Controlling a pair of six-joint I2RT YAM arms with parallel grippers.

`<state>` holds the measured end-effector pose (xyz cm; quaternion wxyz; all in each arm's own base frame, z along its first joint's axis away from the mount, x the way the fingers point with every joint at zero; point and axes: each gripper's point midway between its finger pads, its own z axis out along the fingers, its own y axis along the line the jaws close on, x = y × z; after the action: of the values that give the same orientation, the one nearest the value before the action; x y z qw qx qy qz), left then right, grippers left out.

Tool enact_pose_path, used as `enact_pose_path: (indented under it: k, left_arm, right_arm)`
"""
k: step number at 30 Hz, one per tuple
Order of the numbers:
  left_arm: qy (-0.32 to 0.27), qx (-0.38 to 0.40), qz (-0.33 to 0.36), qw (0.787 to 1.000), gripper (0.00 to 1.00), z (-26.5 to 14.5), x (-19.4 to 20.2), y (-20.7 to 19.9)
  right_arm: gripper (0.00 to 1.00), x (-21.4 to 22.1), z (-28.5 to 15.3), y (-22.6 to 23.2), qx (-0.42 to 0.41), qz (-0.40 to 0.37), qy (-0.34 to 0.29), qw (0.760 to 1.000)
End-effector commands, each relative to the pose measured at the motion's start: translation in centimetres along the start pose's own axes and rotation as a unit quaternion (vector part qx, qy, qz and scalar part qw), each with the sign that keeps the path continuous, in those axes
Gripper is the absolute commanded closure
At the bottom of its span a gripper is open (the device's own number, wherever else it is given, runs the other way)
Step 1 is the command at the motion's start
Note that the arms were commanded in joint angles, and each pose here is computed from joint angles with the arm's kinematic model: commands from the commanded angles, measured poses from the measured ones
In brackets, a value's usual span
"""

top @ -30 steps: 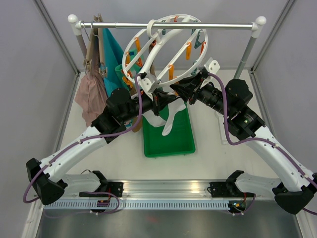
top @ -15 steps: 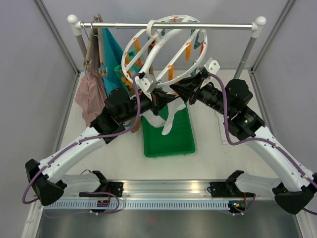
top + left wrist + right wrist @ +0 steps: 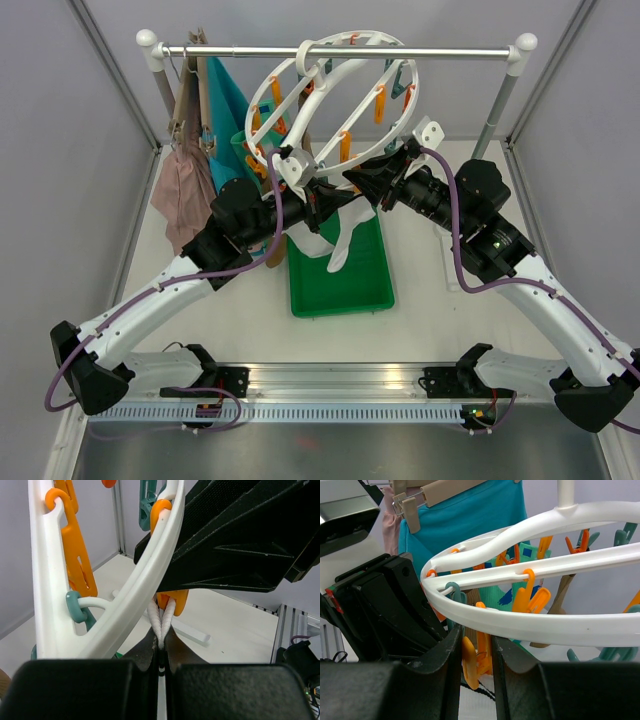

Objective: Clip the socks to the hanger
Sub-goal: Clamp the sock onto the hanger.

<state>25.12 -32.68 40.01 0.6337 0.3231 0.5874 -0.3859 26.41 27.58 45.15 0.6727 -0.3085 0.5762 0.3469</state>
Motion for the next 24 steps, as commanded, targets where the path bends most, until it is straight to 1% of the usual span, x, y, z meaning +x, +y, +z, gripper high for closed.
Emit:
enact_pose_path:
  k: [1,2,3,5,6,8,9,12,14,15,17,18,21,24]
  left_arm:
    - [-0.055,0.008,0.017,0.998,0.98,-0.5,-4.1,-0.4]
    - [-0.055,0.008,0.017,0.998,0.98,-0.5,-4.1,-0.4]
    - [-0.054,0.009,0.018,0.998,0.98,-0.5,-4.1,-0.5]
    - [-0.054,0.009,0.017,0.998,0.98,-0.5,-4.1,-0.5]
    - [-0.054,0.009,0.017,0.998,0.98,-0.5,-4.1,-0.5]
    - [-0.054,0.009,0.017,0.998,0.98,-0.5,-4.1,-0.5]
    - [-0.054,0.009,0.017,0.998,0.98,-0.5,-4.1,-0.5]
    - [-0.054,0.008,0.017,0.998,0.98,-0.5,-4.1,-0.4]
    - [-0.051,0.009,0.017,0.998,0.98,-0.5,-4.0,-0.5]
    - [-0.051,0.009,0.017,0.998,0.98,-0.5,-4.0,-0.5]
    - [-0.049,0.008,0.016,0.999,0.97,-0.5,-3.8,-0.4]
    - [-0.049,0.007,0.016,0.999,0.97,-0.5,-3.8,-0.4]
    - [-0.048,0.007,0.015,0.999,0.91,-0.6,-3.8,-0.4]
    - [-0.045,0.008,0.013,0.999,0.81,-0.7,-3.7,-0.5]
  right_arm:
    - [0.92,-0.2,-0.3,1.0,-0.022,-0.001,-0.002,1.0]
    - [0.88,-0.1,-0.3,1.0,-0.021,0.0,-0.001,1.0]
    - [0.79,-0.3,-0.3,1.1,-0.02,0.0,-0.004,1.0]
    - [0.73,-0.3,-0.4,1.0,-0.018,0.0,-0.006,1.0]
    - [0.66,-0.4,-0.5,1.0,-0.018,0.001,-0.007,1.0]
    - [0.57,-0.4,-0.4,1.0,-0.017,0.002,-0.007,1.0]
    - [0.5,-0.5,-0.4,1.0,-0.017,0.002,-0.008,1.0]
    - [0.38,-0.8,-0.6,1.0,-0.015,0.005,-0.011,1.0]
    - [0.35,-1.0,-0.7,1.0,-0.014,0.008,-0.013,1.0]
    - [0.32,-1.2,-0.8,1.0,-0.012,0.011,-0.015,1.0]
    - [0.29,-1.7,-1.1,0.6,0.003,0.018,-0.015,1.0]
    - [0.26,-1.5,-1.3,0.5,0.009,0.024,-0.009,1.0]
    - [0.23,-1.7,-2.1,-0.1,0.038,0.04,-0.006,0.998]
    - [0.21,-1.6,-3.5,-1.1,0.08,0.057,0.0,0.995]
